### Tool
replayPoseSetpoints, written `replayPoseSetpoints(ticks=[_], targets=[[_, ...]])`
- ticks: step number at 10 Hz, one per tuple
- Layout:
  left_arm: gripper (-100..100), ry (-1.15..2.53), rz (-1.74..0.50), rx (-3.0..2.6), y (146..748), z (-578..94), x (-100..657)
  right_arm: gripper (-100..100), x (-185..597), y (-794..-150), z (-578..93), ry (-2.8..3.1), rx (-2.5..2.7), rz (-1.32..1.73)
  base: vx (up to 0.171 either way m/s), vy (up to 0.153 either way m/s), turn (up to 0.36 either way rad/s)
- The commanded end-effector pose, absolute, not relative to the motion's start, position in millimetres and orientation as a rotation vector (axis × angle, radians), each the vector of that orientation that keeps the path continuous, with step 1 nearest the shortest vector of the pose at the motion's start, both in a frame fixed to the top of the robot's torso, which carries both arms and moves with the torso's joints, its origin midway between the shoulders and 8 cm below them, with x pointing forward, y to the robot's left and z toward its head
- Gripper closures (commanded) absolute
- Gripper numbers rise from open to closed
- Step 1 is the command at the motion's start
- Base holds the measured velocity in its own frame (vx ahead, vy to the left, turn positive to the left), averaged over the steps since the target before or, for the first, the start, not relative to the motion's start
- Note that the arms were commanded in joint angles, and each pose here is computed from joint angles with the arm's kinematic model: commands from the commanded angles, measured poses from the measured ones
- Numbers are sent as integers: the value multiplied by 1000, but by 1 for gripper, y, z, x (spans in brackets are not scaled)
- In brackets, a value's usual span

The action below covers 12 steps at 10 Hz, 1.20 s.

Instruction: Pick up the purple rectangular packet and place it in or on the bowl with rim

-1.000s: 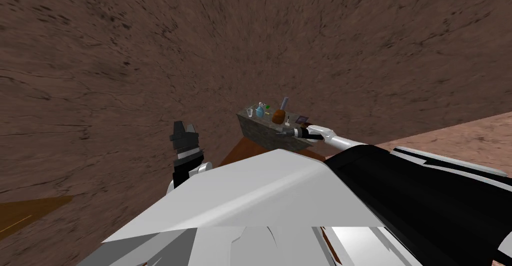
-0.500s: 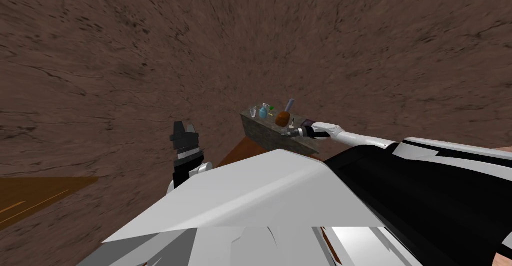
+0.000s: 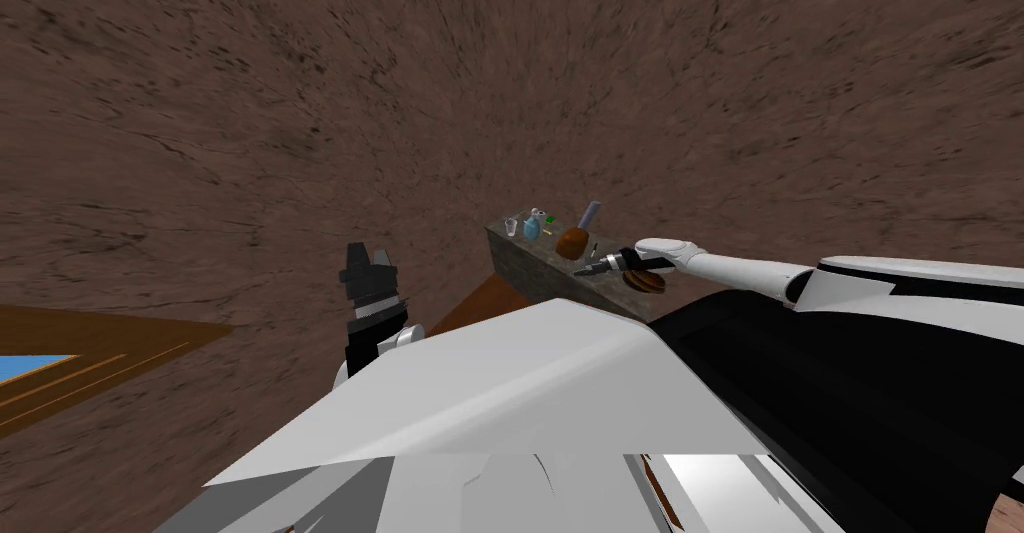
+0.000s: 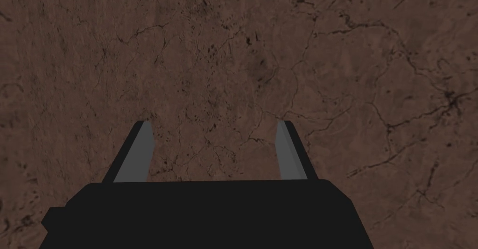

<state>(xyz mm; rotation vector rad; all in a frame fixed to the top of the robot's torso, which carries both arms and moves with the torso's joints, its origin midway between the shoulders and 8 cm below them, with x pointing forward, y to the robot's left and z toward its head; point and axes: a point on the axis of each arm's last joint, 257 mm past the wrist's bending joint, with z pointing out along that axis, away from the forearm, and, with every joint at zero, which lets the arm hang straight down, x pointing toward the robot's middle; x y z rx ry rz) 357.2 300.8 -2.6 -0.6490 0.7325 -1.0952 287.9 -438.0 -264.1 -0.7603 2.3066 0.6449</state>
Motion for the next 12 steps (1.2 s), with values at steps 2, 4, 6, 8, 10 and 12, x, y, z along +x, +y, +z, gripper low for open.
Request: replayPoseSetpoints(ticks=[2, 4, 6, 8, 10, 12], targets=[[0, 733, -1095, -649, 301, -3, 357, -100, 272, -484, -266, 2425, -759, 544, 19, -83, 158], [0, 733, -1095, -649, 301, -3, 357, -100, 264, -515, -264, 2500, -757, 470, 16, -86, 134], [0, 733, -1095, -649, 301, -3, 357, -100, 254, -544, -260, 2569, -748, 402, 11, -131, 198], [0, 733, -1095, -649, 301, -3, 357, -100, 244, -570, -255, 2633, -735, 335, 3, -83, 116], [0, 733, -1095, -649, 301, -3, 357, -100, 233, -595, -249, 2694, -718, 271, -5, -87, 100], [0, 733, -1095, -649, 301, -3, 357, -100, 210, -638, -237, 2800, -676, 157, -14, -104, 133]])
